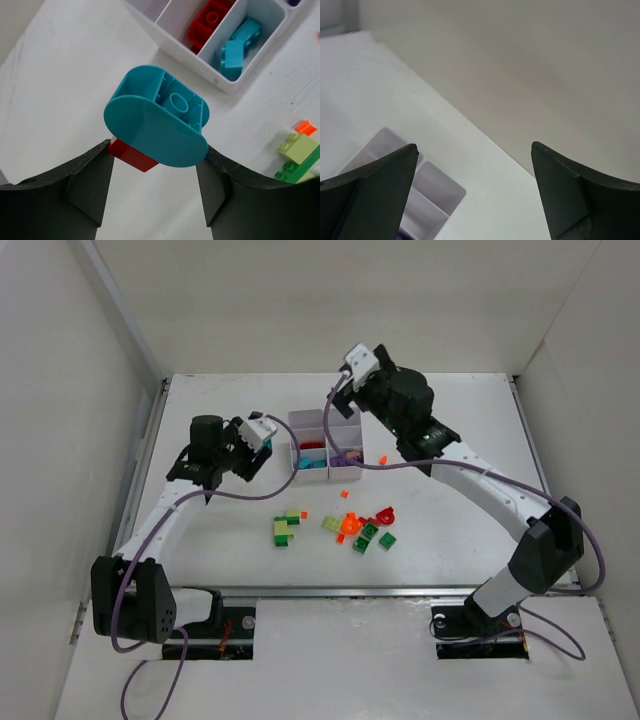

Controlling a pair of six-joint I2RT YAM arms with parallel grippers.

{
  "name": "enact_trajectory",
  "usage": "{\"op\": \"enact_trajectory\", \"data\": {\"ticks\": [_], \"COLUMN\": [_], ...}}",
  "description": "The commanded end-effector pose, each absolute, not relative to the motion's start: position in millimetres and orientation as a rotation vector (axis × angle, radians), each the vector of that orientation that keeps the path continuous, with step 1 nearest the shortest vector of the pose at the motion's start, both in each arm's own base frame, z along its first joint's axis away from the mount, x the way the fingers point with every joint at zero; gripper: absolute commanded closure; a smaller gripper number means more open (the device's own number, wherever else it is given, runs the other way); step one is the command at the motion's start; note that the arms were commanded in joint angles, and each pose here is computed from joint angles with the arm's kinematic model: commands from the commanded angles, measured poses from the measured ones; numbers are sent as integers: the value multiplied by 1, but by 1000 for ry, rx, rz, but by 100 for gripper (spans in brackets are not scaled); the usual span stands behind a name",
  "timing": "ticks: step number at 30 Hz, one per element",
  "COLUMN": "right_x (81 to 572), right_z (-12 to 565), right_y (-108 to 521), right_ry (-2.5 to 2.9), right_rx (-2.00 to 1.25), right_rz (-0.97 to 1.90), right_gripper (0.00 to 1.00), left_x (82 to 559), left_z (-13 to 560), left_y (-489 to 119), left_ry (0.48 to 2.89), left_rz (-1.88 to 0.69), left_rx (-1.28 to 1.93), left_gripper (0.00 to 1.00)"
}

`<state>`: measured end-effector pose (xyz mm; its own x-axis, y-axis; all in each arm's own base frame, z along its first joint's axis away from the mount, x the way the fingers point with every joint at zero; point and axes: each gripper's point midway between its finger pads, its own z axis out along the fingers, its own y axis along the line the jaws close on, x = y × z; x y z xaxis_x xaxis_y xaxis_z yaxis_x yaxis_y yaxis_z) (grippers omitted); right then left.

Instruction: Sort the legos into containers by color

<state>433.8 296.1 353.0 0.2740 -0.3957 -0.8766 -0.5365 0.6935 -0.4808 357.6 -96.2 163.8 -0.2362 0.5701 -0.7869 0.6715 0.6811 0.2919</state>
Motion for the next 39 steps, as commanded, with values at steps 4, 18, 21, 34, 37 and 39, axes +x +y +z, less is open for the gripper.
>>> {"op": "enact_trajectory", "data": {"ticks": [4,18,21,34,37,39], "right_x": [430,370,370,387,385,384], "right_z": [375,330,325,272,272,274], "right_y": [287,399,408,415,421,427], "right_ry": [1378,1538,1555,1736,1733,1716], "right_rx": [-620,-925,-923,-864,-889,-914], "right_rz": [238,1045,1080,1080,1126,1157], "right_gripper": [0,0,0,5,18,37], "left_x": [355,352,363,372,372,372], "left_z": [222,251,252,251,251,251], "left_y": [-147,-181,-176,-168,-168,-168], "left_ry": [1514,1339,1385,1451,1457,1457], "left_rz": [-199,-141,-61,19,12,12], "left_rx": [1274,1339,1287,1217,1210,1210], "left_gripper": [100,100,100,100,100,100]}}
